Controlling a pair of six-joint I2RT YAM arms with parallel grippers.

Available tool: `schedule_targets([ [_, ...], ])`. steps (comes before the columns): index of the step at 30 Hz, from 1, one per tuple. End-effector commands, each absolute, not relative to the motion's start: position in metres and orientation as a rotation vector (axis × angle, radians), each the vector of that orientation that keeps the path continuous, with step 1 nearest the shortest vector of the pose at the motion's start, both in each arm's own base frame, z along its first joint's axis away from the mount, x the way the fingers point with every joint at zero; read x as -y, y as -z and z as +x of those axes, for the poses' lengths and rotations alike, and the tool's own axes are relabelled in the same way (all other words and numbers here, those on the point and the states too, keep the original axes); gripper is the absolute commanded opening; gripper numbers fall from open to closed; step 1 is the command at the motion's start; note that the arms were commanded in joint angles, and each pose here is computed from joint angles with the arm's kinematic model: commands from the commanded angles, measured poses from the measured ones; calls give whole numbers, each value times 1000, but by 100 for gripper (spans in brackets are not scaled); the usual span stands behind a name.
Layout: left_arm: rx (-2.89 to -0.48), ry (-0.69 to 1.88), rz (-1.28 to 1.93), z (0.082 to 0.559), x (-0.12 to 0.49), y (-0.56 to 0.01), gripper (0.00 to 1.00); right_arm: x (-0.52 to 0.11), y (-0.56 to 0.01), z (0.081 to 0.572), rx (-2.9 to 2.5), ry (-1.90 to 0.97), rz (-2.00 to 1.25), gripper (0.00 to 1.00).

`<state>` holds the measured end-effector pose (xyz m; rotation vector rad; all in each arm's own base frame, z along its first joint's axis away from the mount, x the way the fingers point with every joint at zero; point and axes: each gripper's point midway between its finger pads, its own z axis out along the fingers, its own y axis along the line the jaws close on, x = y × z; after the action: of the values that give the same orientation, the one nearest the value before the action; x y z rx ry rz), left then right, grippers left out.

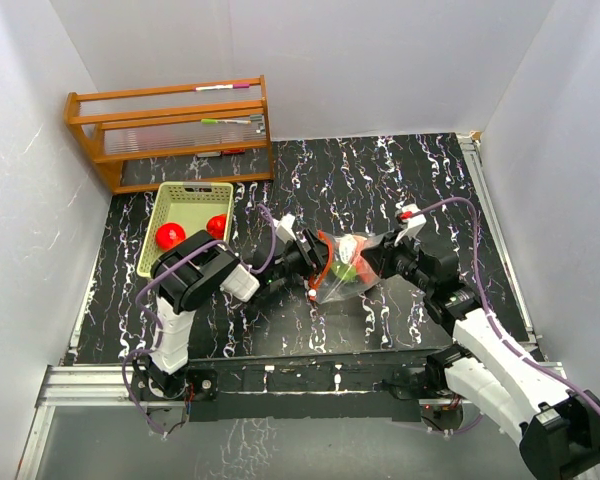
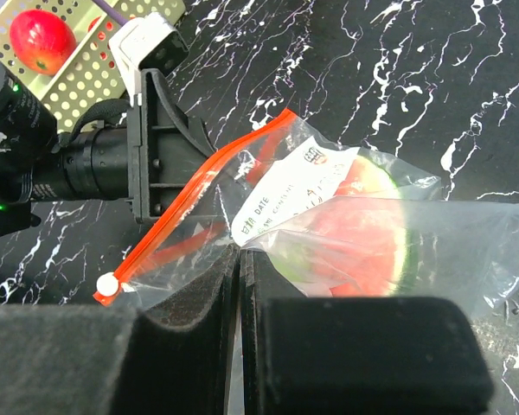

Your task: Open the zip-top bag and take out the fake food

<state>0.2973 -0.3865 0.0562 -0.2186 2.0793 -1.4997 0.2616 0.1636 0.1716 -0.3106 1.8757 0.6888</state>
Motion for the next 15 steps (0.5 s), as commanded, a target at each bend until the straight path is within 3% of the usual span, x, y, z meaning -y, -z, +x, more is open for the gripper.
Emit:
schedule_targets([
  [1,-2187,1401,-254,296,385,-21,79,-166,-191,269,-1808,-654,-325,8],
  [11,-2342,1261,-245,298,404,10,76,-173,-182,266,-1836,-646,-349,8],
  [15,-2377,1218,-217,294,408,19,68,-172,-179,266,-1839,-642,-343,8],
])
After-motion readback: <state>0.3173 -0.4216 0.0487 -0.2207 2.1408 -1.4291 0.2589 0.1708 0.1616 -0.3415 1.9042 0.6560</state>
